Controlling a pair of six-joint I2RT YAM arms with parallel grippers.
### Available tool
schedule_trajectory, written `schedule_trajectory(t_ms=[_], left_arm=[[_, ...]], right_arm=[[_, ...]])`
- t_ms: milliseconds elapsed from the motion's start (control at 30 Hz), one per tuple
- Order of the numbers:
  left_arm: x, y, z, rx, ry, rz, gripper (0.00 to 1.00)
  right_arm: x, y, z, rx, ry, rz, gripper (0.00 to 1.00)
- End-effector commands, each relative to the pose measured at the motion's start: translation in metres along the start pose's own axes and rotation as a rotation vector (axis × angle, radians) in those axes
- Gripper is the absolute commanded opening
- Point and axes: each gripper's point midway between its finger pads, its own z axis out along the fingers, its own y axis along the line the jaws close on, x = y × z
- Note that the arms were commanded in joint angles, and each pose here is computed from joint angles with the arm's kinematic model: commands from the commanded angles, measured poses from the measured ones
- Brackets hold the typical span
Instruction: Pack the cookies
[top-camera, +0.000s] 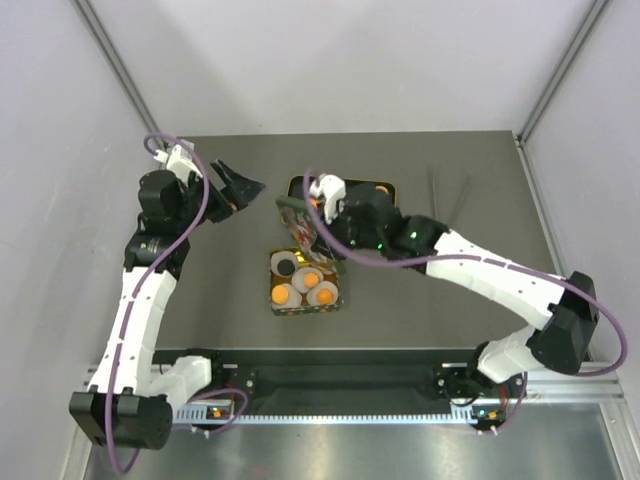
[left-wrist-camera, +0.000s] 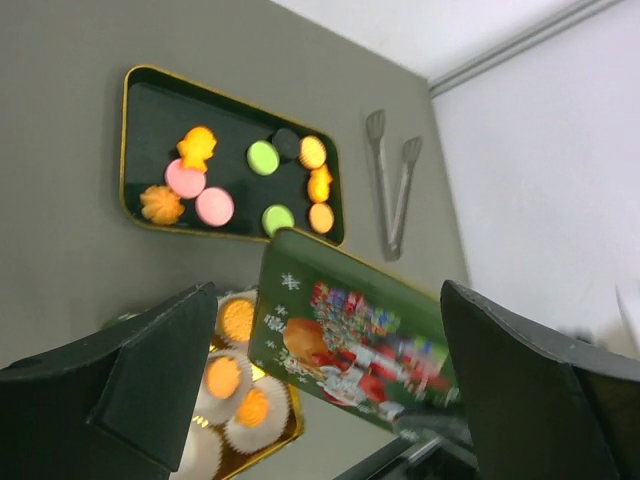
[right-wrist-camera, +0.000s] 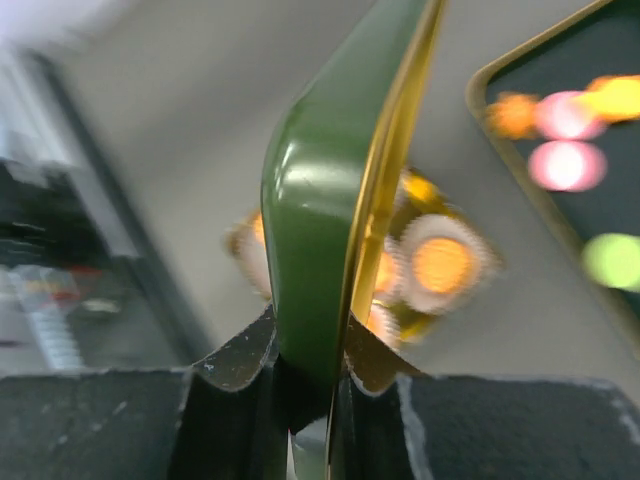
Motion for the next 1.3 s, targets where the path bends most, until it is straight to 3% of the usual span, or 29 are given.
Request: schedule_trajectory(t_ms=[0, 167, 533, 1267], left_arm=[[0.002, -0.018, -0.017, 0.040, 0.011, 0.135, 0.99], [0.029, 0.010, -0.019, -0.037, 0.079, 0.136, 0.99], [0.086, 0.064, -0.010, -0.140, 0.193, 0.051, 0.99], [0.147, 0.095, 0.009, -0.150, 0.313, -0.032, 0.96]], right_arm=[[-0.032, 0.059, -0.014, -0.485, -0.081, 0.279, 0.00], [-0.028, 0.057, -0.005, -0.680, -0.083, 0.522, 0.00], [-0.002, 0.036, 0.028, -0.781, -0.060, 0.784, 0.01], [0.059, -0.014, 0.079, -0.714, -0.031, 0.945, 0.01]])
